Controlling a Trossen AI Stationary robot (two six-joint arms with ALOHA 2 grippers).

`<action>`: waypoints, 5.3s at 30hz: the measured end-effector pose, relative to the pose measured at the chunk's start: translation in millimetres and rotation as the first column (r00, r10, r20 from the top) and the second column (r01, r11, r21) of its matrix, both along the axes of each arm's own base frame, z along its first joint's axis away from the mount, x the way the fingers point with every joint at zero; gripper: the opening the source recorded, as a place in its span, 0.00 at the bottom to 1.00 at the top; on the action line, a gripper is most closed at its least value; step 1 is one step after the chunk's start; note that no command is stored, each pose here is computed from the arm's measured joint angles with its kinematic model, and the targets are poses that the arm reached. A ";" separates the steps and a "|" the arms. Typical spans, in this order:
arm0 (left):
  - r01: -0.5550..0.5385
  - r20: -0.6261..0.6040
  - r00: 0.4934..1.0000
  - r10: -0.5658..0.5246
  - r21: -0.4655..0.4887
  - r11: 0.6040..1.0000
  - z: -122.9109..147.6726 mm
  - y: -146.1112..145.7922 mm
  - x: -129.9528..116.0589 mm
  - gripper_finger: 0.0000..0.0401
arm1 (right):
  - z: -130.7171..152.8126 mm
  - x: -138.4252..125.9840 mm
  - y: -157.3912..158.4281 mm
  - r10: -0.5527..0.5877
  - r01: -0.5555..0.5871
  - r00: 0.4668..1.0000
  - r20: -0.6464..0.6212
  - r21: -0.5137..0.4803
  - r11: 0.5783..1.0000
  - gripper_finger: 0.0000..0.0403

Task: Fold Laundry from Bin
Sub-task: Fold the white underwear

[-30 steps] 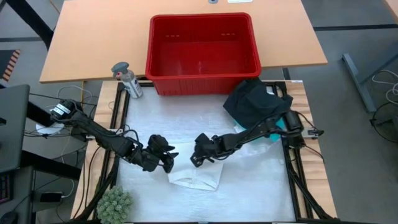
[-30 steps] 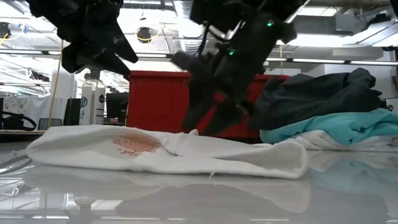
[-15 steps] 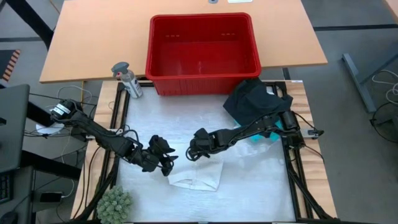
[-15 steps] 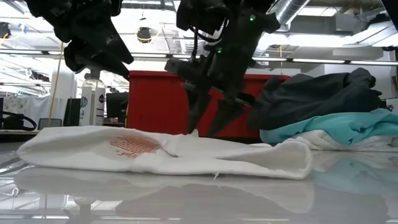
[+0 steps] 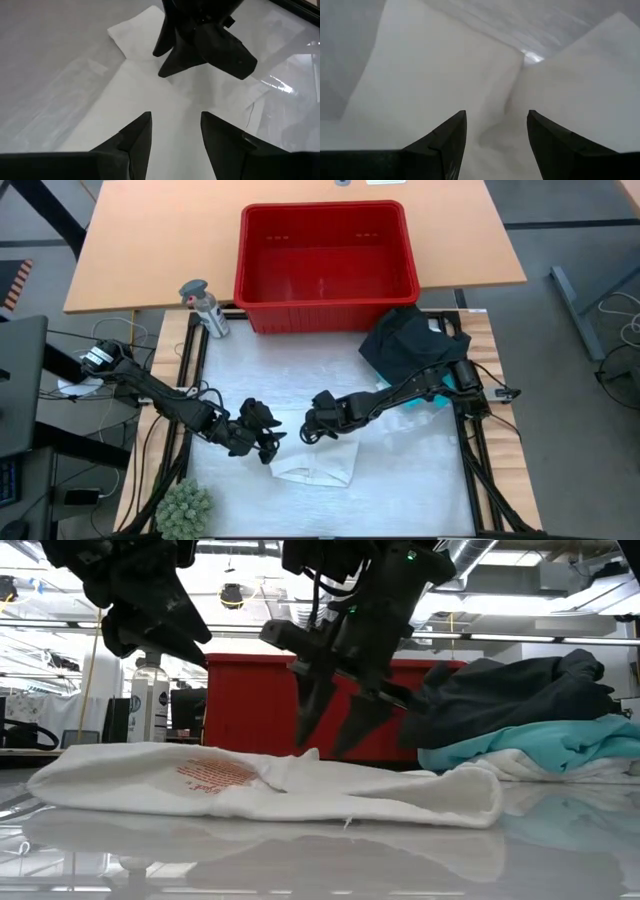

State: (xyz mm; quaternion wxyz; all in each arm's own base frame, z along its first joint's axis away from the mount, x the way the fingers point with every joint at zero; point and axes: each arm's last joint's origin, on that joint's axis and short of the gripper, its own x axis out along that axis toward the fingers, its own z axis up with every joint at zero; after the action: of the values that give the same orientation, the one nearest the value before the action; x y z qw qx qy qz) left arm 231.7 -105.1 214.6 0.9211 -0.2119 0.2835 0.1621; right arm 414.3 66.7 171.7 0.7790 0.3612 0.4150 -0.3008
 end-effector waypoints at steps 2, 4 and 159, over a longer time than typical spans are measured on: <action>0.000 0.000 1.000 0.000 -0.003 1.000 0.0 0.0 0.0 0.39 | 0.5 0.8 -0.2 -0.007 0.007 1.000 0.012 -0.010 1.000 0.57; 0.000 -0.001 1.000 0.000 -0.004 1.000 0.0 -0.1 0.0 0.39 | 0.7 1.0 -0.5 -0.011 0.011 1.000 0.015 -0.011 1.000 0.57; -0.525 0.122 0.848 0.515 0.067 0.849 -45.5 -69.6 -93.5 0.34 | 195.8 80.0 -103.3 0.253 -0.194 0.318 0.914 -0.198 0.961 0.06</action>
State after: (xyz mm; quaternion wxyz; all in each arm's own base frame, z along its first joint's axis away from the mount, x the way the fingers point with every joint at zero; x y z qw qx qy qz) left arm 138.2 -174.6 169.2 0.8649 -0.2434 0.1611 0.4082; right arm 494.3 -36.7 367.5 0.9184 0.3863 -0.0633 0.0574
